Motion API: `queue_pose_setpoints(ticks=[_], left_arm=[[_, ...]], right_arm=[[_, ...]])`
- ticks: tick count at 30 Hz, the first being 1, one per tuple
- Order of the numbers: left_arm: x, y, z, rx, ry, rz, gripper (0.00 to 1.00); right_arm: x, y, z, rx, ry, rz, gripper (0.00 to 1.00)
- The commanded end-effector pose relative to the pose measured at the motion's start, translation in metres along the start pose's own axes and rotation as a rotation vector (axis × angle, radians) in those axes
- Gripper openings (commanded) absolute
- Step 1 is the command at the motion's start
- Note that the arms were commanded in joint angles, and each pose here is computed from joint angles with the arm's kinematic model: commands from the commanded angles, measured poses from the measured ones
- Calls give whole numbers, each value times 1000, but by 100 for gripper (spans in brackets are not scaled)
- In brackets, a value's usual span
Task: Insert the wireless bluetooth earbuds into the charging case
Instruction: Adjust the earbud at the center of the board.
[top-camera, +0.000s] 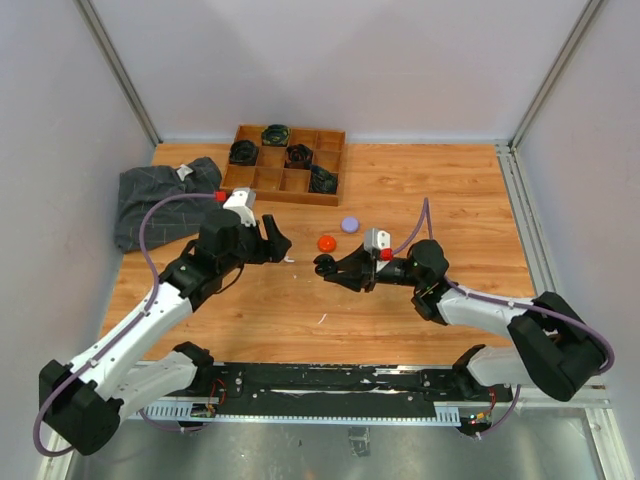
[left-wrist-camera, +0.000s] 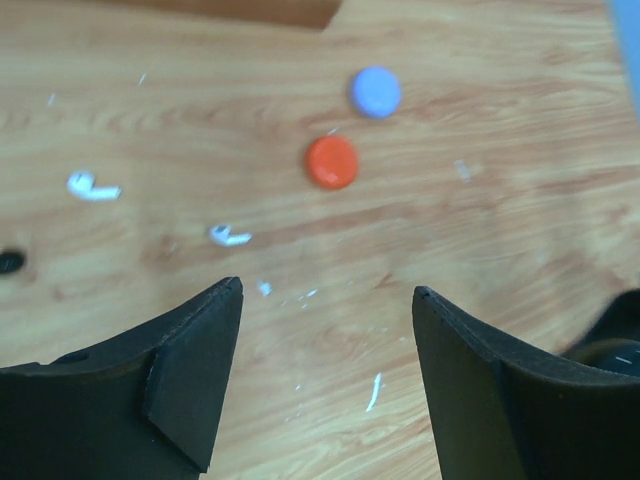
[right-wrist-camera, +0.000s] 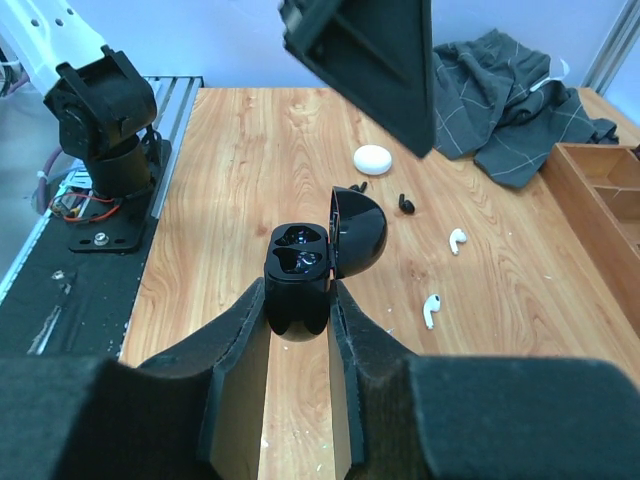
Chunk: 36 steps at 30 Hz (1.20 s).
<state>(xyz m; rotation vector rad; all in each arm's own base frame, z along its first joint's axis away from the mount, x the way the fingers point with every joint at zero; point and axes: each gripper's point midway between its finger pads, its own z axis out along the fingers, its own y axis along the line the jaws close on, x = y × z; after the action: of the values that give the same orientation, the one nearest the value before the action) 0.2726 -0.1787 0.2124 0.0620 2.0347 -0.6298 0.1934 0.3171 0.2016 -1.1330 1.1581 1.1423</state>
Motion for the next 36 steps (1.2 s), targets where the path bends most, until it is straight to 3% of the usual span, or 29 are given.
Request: queue_pose_setpoints(ticks=[1,13,26,36], left_arm=[[30,50,7,-247,59,-104,74],[63,139,19,-529,130,-226,73],[46,189,61,-507,129,-305,73],[61,215,77,-532,207,-299,74]], right_arm=[[-22,-5,-2,24,-135,-150,1],[-10,-11,-1,53,-168,-172,1],[-7,-5,0,30,-150,-208,1],[-4,-3,2,11,-136,-199,1]])
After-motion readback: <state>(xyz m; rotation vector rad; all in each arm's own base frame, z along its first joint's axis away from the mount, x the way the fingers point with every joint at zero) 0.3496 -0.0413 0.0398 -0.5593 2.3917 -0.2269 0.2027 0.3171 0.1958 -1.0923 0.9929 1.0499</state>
